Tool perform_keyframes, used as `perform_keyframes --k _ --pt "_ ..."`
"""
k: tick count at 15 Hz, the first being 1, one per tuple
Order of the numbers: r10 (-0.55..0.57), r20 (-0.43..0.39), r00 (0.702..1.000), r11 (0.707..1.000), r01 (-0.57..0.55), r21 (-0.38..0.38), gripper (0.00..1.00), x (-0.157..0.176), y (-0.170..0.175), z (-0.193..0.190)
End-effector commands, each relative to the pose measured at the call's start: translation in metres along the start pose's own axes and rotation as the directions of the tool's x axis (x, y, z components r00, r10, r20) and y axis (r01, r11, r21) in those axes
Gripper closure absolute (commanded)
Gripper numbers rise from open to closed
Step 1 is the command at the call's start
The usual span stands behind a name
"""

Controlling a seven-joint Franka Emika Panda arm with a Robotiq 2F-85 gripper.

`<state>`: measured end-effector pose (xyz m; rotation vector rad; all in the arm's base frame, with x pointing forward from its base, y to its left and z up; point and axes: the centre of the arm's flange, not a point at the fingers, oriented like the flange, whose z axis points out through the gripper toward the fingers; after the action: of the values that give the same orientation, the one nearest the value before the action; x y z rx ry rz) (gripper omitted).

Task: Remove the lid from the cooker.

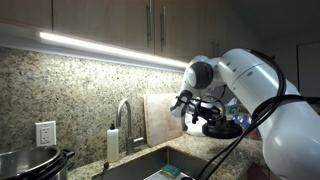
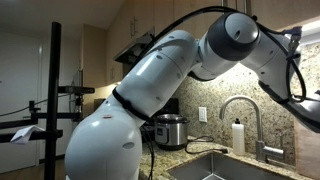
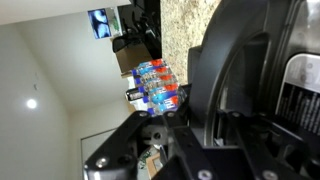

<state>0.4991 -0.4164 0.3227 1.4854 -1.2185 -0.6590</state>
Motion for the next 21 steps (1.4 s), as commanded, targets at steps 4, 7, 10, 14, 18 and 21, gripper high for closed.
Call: perform_keyframes --k 4,7,10,14,18,21 --pt "-0.005 -0.189 0.982 0.995 0.023 0.093 0.98 0.005 -0.010 0.021" --pt "-0.004 -0.268 0.963 0.998 0.022 0.064 0.98 0.006 -0.023 0.029" --pt "-0.028 -0.318 0.948 0.998 0.044 0.045 0.98 0.005 -0.036 0.034" --pt "-0.051 -0.372 0.927 0.996 0.076 0.052 0.98 0.002 -0.047 0.036" --pt "-0.038 -0.450 0.892 0.995 0.074 0.063 0.98 0.001 -0.056 0.032" --pt "-0.032 -0.503 0.864 0.995 0.074 0.065 0.98 -0.002 -0.064 0.030"
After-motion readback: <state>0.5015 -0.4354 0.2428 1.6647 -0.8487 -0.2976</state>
